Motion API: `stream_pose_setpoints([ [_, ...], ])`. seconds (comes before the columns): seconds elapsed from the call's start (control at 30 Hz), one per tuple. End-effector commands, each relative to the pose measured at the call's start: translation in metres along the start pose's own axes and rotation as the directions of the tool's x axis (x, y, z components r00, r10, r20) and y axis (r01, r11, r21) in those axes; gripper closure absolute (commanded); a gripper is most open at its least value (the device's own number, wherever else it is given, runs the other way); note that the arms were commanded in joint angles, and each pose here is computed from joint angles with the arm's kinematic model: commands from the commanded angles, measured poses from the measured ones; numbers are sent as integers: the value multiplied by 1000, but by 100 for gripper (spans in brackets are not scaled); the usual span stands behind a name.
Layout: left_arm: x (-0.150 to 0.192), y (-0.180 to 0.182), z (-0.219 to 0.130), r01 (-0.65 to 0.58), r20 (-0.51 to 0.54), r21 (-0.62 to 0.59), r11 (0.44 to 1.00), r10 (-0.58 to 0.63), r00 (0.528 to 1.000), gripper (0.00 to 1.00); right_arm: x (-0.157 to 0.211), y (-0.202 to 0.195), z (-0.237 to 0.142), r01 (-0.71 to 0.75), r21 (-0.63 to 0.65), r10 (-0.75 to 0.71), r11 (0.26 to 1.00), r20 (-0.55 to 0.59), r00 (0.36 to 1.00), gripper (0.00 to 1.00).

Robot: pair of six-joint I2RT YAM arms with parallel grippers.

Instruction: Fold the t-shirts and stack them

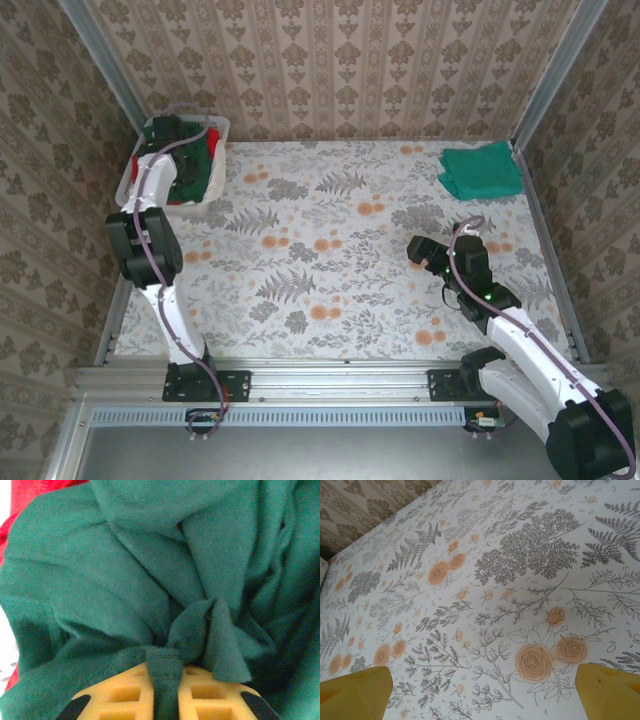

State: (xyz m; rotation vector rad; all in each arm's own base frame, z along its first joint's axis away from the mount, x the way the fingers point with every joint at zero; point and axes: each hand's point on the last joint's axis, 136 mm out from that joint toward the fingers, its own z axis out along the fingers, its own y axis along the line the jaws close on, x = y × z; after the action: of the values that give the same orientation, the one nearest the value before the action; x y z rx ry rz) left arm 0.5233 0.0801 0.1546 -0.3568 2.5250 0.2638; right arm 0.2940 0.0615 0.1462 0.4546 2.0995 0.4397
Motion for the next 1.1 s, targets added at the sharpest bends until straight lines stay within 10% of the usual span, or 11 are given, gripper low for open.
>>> stream_pose_setpoints([
  [0.0, -24, -13, -60, 19, 108, 102, 995, -30, 994, 97, 4, -6, -4, 11, 19, -11, 1000, -8, 1000, 4],
  [0.43, -36, -93, -274, -220, 525, 245, 944, 62, 849, 100, 8, -1, -5, -4, -22, 4, 1000, -23, 1000, 4],
  [0.63, 11, -173, -367, -438, 682, 361, 823, 87, 726, 100, 2, 22, -11, -15, -126, 11, 992, -31, 999, 4],
  [0.97, 74, -259, -339, -515, 621, 462, 722, 151, 769, 100, -12, 42, -33, -39, -223, 41, 974, 4, 999, 6],
  [1.07, 91, -274, -308, -514, 575, 468, 719, 194, 795, 36, -10, 41, -36, -42, -225, 45, 973, 5, 999, 9],
])
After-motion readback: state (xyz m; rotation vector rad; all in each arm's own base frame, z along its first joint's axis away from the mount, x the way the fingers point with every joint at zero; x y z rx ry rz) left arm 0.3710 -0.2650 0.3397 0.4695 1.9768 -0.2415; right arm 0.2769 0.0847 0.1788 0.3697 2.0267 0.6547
